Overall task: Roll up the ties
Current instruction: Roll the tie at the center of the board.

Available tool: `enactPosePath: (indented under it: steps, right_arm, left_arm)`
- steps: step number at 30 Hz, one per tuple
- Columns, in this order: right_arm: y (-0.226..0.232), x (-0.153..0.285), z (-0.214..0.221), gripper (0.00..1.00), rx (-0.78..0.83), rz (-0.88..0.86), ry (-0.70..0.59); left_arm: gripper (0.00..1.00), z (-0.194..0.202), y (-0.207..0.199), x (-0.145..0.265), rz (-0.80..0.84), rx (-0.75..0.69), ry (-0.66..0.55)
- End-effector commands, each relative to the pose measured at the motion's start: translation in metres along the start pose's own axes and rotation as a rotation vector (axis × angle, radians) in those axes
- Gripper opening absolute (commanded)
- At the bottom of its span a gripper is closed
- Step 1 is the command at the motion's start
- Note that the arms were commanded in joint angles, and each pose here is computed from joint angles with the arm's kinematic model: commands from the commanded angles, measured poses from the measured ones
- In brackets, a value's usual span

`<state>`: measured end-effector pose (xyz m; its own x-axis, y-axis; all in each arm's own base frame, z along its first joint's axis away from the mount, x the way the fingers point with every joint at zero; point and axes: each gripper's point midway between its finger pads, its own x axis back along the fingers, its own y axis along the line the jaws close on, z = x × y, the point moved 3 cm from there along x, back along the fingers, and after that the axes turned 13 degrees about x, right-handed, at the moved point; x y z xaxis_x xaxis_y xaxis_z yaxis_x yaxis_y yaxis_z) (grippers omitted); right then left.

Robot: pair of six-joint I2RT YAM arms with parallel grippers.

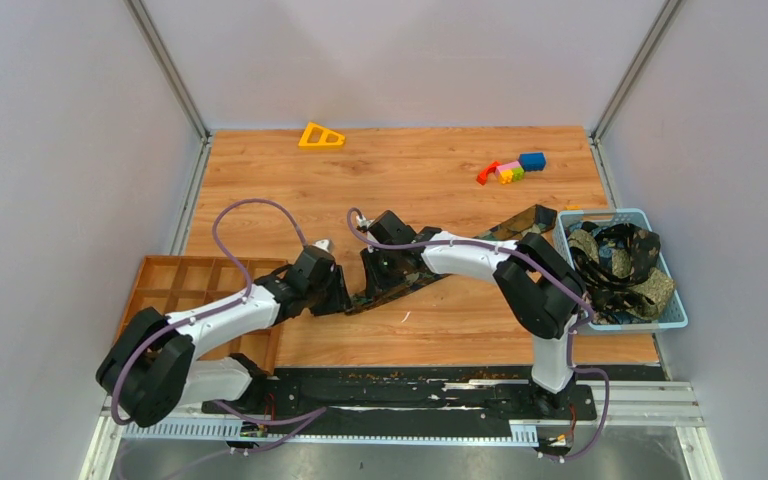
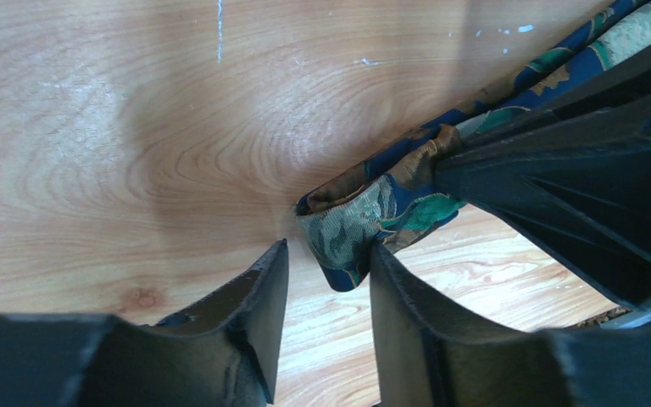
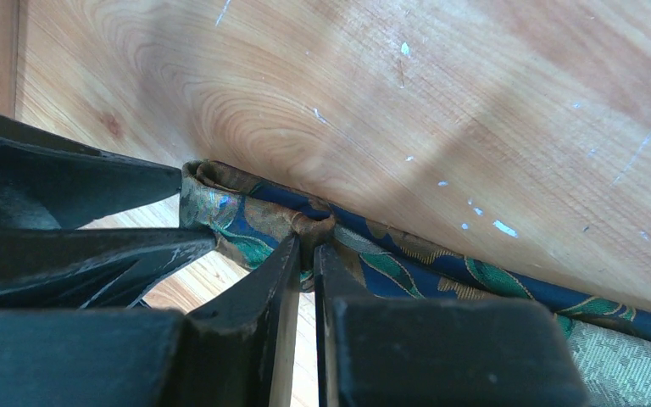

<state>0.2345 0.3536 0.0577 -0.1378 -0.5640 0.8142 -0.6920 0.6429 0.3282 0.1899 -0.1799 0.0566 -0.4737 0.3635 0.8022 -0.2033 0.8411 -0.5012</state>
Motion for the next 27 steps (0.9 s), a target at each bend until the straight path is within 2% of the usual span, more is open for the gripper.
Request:
enactPosePath:
  steps: [1, 4, 7, 10, 16, 21, 27]
  right_arm:
    - [-0.010, -0.008, 0.006, 0.10, 0.008, 0.031, 0.014]
    - [-0.009, -0.009, 0.007, 0.09, 0.008, 0.028, 0.013]
    - [-0.009, -0.009, 0.008, 0.08, 0.006, 0.025, 0.013]
    - [-0.010, -0.010, 0.009, 0.07, 0.003, 0.024, 0.013]
    - [-0.010, -0.013, 0.012, 0.06, -0.004, 0.019, 0.018]
    - [-0.010, -0.014, 0.013, 0.06, -0.004, 0.017, 0.020]
    - [-0.011, -0.016, 0.016, 0.06, -0.013, 0.014, 0.021]
  left_arm:
    - [0.43, 0.000, 0.000, -0.005, 0.002, 0.024, -0.001]
    - [0.43, -0.001, -0.001, -0.002, 0.011, 0.037, -0.007]
    - [0.58, -0.002, -0.004, 0.003, 0.033, 0.064, -0.024]
    - [0.64, -0.002, -0.005, 0.009, 0.050, 0.102, -0.037]
    - [0.63, -0.007, -0.001, 0.012, 0.075, 0.247, -0.119]
    - [0.60, -0.003, 0.001, 0.008, 0.134, 0.377, -0.136]
    - [0.58, -0.003, -0.001, 0.004, 0.162, 0.466, -0.146]
